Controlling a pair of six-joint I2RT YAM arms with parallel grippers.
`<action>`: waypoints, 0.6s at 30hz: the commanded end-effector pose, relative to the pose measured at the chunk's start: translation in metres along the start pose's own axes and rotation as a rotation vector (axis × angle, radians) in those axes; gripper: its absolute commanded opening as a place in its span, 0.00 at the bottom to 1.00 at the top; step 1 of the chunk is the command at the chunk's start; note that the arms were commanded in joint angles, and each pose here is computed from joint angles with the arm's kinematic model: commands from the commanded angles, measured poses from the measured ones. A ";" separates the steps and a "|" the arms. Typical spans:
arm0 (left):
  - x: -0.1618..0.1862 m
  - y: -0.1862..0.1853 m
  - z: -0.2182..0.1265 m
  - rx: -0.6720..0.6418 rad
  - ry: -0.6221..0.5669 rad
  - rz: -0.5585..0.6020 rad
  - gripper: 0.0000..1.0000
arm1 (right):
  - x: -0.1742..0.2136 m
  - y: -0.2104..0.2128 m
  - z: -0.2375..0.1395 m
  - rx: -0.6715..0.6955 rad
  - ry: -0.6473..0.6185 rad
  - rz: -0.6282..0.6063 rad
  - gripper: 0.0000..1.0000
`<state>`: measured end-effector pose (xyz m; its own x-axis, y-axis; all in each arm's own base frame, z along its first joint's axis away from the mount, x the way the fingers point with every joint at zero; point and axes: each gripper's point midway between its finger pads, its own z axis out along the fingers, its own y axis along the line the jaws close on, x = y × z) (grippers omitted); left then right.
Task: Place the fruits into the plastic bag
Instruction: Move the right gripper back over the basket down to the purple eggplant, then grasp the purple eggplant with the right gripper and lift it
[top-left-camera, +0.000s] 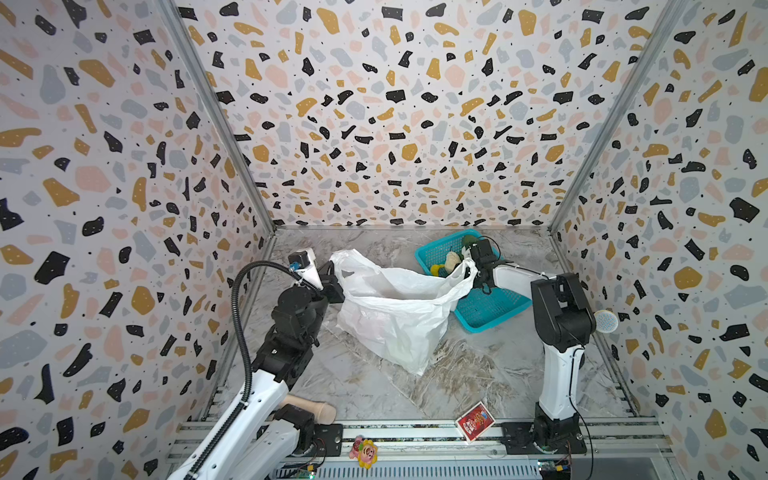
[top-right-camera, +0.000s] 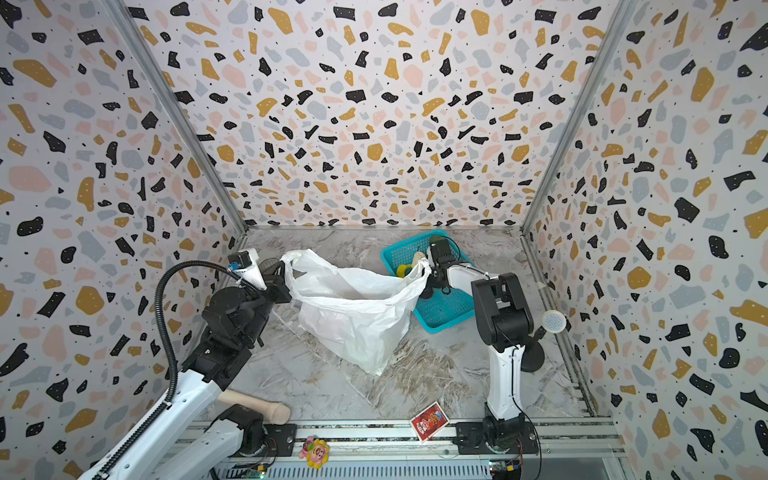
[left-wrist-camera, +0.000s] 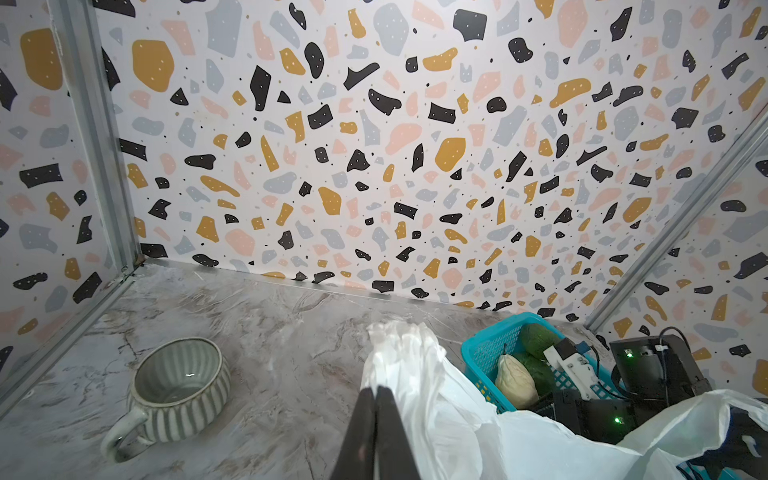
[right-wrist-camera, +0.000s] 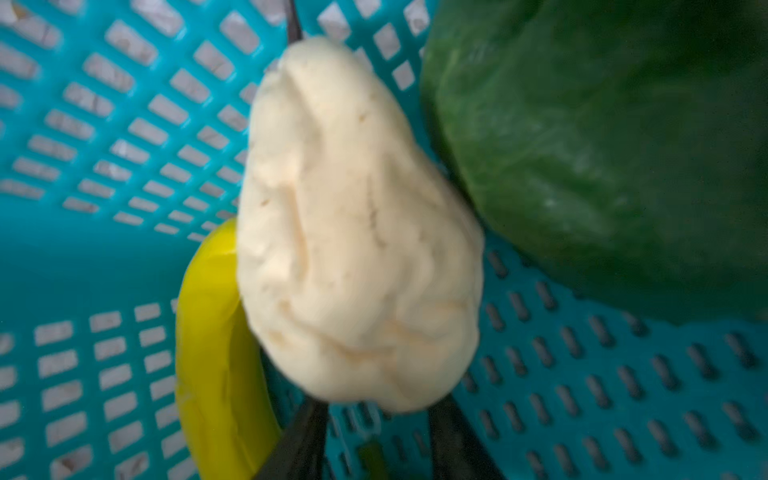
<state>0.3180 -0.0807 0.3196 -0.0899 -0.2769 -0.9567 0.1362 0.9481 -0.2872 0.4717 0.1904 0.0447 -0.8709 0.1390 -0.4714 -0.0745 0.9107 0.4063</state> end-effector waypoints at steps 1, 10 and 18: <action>-0.010 -0.004 -0.002 0.025 -0.042 -0.017 0.00 | 0.000 0.017 -0.028 -0.054 -0.020 0.015 0.29; -0.010 -0.003 -0.009 0.027 -0.043 -0.024 0.00 | -0.010 0.024 -0.075 -0.049 -0.125 -0.019 0.26; -0.012 -0.007 -0.007 0.042 -0.041 -0.024 0.00 | 0.011 0.011 -0.080 0.037 -0.074 0.005 0.69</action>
<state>0.3120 -0.0822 0.3244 -0.0795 -0.2871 -0.9546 0.1600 0.9415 -0.2965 0.4398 0.1758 0.1155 -0.8076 0.1790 -0.5619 -0.0856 0.9072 0.4120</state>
